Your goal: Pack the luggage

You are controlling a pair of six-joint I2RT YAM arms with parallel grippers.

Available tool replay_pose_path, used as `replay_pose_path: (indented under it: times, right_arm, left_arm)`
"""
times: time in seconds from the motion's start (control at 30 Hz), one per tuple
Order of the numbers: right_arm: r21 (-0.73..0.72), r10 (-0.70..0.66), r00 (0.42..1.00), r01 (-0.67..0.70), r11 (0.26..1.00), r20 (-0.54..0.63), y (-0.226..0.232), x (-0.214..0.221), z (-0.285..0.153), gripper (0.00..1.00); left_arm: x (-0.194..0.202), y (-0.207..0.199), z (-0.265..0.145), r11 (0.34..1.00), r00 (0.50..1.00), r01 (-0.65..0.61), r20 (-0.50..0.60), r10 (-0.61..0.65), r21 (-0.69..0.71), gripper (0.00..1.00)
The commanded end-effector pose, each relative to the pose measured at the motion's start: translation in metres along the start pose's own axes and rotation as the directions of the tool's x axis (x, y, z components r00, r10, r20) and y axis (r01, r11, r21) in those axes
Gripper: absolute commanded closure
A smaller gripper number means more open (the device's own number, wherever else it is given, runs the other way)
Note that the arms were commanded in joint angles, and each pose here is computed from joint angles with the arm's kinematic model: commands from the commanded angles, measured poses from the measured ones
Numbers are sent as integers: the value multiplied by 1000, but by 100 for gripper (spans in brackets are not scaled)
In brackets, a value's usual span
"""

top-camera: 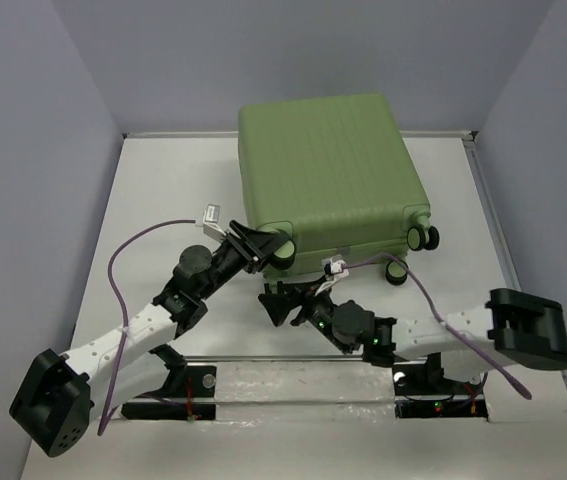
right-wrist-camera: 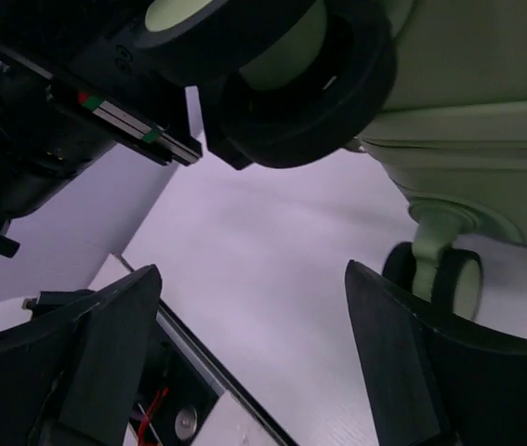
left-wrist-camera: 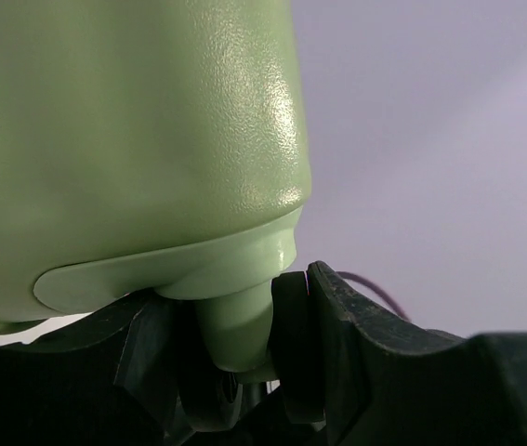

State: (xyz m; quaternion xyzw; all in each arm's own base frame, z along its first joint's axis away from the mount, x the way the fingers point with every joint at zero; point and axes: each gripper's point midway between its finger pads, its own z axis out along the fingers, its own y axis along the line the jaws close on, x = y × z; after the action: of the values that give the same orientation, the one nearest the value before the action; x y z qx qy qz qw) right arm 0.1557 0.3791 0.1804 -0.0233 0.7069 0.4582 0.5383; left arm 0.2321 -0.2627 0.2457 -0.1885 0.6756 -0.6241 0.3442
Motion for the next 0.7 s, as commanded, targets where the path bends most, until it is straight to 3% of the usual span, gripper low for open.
replay_pose_path:
  times: [0.0, 0.17, 0.4, 0.67]
  right_arm:
    - [169, -158, 973, 186, 968, -168, -37, -3, -27, 11]
    - [196, -249, 956, 276, 941, -155, -26, -46, -35, 7]
    - [215, -356, 933, 359, 908, -56, 3, -104, 0, 5]
    - [198, -368, 930, 356, 913, 27, 11, -132, 32, 7]
  left_arm:
    - [-8, -62, -17, 957, 989, -149, 44, 143, 247, 88]
    - [-5, -54, -17, 955, 983, -186, 32, 183, 233, 81]
    - [2, -49, -14, 956, 982, -181, -7, 187, 231, 64]
    - [3, -45, -15, 959, 984, -171, -13, 178, 228, 63]
